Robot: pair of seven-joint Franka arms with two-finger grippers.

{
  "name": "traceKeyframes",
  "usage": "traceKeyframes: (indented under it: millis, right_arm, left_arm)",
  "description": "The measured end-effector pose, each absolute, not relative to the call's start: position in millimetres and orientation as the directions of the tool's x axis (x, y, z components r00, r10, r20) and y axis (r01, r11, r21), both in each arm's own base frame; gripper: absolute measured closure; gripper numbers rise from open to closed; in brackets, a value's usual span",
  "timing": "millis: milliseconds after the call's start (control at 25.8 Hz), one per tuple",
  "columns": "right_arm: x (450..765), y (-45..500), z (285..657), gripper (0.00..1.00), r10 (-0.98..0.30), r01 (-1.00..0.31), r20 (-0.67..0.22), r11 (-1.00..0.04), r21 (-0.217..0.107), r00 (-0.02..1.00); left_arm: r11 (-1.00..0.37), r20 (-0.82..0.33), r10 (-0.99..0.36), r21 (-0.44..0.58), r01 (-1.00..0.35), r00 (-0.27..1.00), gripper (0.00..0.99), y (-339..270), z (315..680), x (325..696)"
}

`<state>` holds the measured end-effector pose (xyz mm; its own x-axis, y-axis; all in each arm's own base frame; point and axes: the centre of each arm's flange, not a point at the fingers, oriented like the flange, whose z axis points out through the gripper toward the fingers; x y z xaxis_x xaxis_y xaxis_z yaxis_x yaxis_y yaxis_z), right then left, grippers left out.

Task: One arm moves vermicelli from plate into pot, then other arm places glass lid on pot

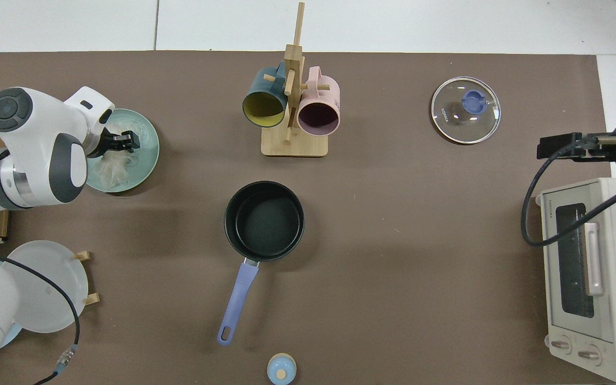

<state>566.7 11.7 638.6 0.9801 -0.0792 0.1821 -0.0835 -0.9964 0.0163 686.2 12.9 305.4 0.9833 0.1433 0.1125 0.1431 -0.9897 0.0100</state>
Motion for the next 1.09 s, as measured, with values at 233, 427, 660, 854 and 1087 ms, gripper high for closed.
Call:
traceKeyframes:
  millis: [233, 427, 660, 854, 1087]
  right_arm:
    - [566.7, 11.7, 638.6, 0.00, -0.079, -0.084, 0.182, -0.996, 0.016, 0.980]
    - [566.7, 11.7, 638.6, 0.00, -0.079, -0.084, 0.182, -0.996, 0.016, 0.980]
    - [566.7, 11.7, 638.6, 0.00, -0.079, -0.084, 0.182, -0.996, 0.016, 0.980]
    - [566.7, 11.7, 638.6, 0.00, -0.079, -0.084, 0.182, -0.996, 0.016, 0.980]
    - [566.7, 11.7, 638.6, 0.00, -0.079, -0.084, 0.182, -0.996, 0.016, 0.980]
  left_arm:
    - [-0.990, 0.110, 0.144, 0.005, 0.144, 0.983, 0.529, 17.8, 312.5, 687.0]
    - [-0.990, 0.092, 0.141, 0.006, 0.142, 0.986, 0.529, 16.1, 338.4, 686.8]
    - [-0.993, 0.085, 0.121, 0.016, 0.120, 0.989, 0.529, 1.6, 393.4, 679.2]
    - [-0.994, 0.060, 0.104, 0.033, 0.102, 0.993, 0.529, -27.3, 432.4, 663.7]
    - [-0.990, 0.021, 0.131, 0.054, 0.130, 0.991, 0.529, -80.9, 449.0, 645.4]
